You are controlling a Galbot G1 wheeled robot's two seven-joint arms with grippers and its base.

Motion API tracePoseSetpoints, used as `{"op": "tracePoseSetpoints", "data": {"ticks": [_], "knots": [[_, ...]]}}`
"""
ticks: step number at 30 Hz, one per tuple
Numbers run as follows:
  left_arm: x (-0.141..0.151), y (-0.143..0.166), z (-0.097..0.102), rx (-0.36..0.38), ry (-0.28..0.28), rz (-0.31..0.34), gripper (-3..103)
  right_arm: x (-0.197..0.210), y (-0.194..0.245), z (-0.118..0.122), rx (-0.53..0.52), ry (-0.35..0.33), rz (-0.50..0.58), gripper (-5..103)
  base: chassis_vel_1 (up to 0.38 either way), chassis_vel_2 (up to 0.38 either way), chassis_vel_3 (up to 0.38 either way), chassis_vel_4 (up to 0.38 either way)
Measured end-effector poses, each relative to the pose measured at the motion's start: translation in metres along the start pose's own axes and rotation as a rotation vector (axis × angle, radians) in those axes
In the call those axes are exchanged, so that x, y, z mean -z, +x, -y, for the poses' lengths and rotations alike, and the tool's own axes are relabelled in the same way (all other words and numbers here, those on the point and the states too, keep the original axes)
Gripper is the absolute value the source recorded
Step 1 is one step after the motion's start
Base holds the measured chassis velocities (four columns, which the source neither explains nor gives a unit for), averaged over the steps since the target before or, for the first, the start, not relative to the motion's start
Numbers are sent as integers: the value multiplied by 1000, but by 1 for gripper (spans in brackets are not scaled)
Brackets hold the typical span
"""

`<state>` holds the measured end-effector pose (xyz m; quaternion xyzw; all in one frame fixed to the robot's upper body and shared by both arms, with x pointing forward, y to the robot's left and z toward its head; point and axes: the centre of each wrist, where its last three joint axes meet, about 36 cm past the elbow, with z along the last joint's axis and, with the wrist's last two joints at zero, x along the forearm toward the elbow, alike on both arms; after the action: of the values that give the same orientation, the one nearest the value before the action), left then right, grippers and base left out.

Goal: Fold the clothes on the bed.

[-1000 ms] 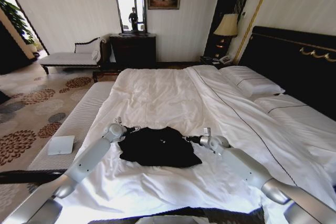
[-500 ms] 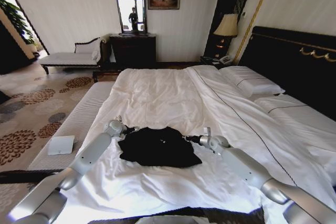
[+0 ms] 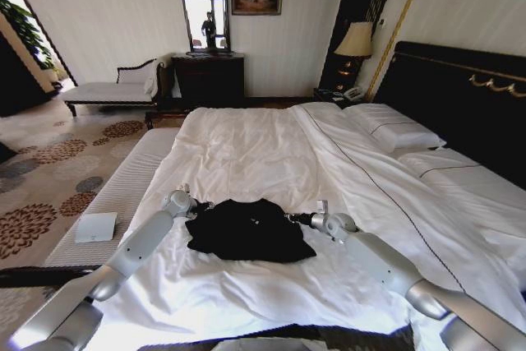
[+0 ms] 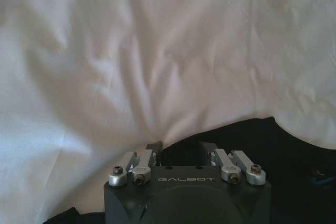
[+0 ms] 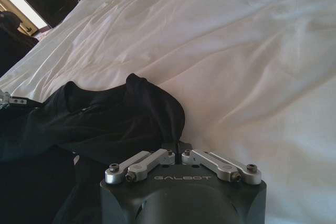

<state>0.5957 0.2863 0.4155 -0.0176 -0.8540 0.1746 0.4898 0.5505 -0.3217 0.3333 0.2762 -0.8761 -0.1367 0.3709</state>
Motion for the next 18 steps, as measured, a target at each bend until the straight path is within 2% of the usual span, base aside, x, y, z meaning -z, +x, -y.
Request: {"op": "tracePoseSetpoints", "data": {"ticks": [1,4,5,8,10,11,18], "knots": [[0,0,0,0,-2,0,42,0,0,0,0,0,0,1,0,0,0,0],[-1,0,-2,-4,-17,-2,26,2,0,1,-4,1,2,1,0,0,0,0],[-1,0,-2,-4,-17,-2,26,2,0,1,-4,1,2,1,0,0,0,0],[1,1,-3,-4,-19,1,9,3,-1,1,-4,2,4,1,0,0,0,0],[1,2,-3,-4,-20,3,9,4,-1,0,-4,2,4,1,0,0,0,0],[2,3,-4,-4,-20,6,2,4,-1,0,-4,3,4,1,0,0,0,0],[3,9,-8,-13,-22,22,0,5,0,-2,-3,6,7,1,0,0,0,0]]}}
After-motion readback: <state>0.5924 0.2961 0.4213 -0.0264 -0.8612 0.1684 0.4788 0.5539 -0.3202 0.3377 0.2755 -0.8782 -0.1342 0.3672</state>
